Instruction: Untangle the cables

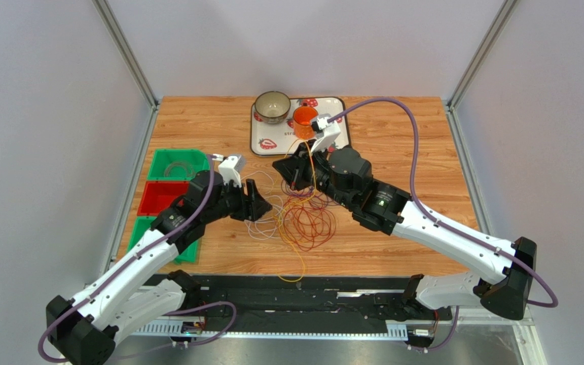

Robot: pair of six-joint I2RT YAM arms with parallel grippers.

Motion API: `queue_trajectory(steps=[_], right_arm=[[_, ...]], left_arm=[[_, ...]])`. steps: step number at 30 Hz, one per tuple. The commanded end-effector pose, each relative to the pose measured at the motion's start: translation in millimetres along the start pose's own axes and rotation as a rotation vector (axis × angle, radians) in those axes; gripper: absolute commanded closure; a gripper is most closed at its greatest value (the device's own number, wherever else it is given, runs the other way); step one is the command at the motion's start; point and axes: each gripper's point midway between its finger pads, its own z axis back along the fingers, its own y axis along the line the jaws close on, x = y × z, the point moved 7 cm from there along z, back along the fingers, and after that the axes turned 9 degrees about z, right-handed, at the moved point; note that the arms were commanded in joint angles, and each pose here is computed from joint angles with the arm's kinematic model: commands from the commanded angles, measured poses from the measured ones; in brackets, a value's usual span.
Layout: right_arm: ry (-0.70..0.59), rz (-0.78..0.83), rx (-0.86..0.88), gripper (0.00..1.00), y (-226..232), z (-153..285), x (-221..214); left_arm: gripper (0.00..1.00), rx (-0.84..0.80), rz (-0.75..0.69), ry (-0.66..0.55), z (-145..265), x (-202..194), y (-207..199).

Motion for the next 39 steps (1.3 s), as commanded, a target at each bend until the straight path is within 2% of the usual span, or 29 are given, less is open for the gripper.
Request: queue_trajectory(steps=[1, 8, 17, 25, 34, 37, 39], right_arm=[[-0.066, -0.035, 0.032, 1.00, 3, 10, 26], [-0.068, -0.042, 0.038, 1.00, 1, 11, 31], [-0.054, -0.053, 0.021, 1.00, -6, 9, 30], [-0.050, -0.066, 0.010, 1.00, -12, 7, 30], [-0.048, -0.079, 0.011, 1.00, -15, 8, 30], [-0.045, -0.080, 0.013, 1.00, -15, 8, 29], [-0.042, -0.081, 0.012, 1.00, -15, 8, 28]], left_arm=[[0.36, -0.059, -0.084, -0.104, 28, 24, -22], [0.35, -0.135, -0.195, -0.109, 25, 28, -33], [0.31, -0.194, -0.263, -0.098, 11, 7, -41], [0.29, -0.072, -0.323, -0.049, -17, -6, -39], [0.28, 0.042, -0.358, -0.092, -36, -1, -35], [0.32, 0.040, -0.368, -0.102, -40, 1, -37], [0.39, 0.030, -0.373, -0.091, -44, 0, -38]])
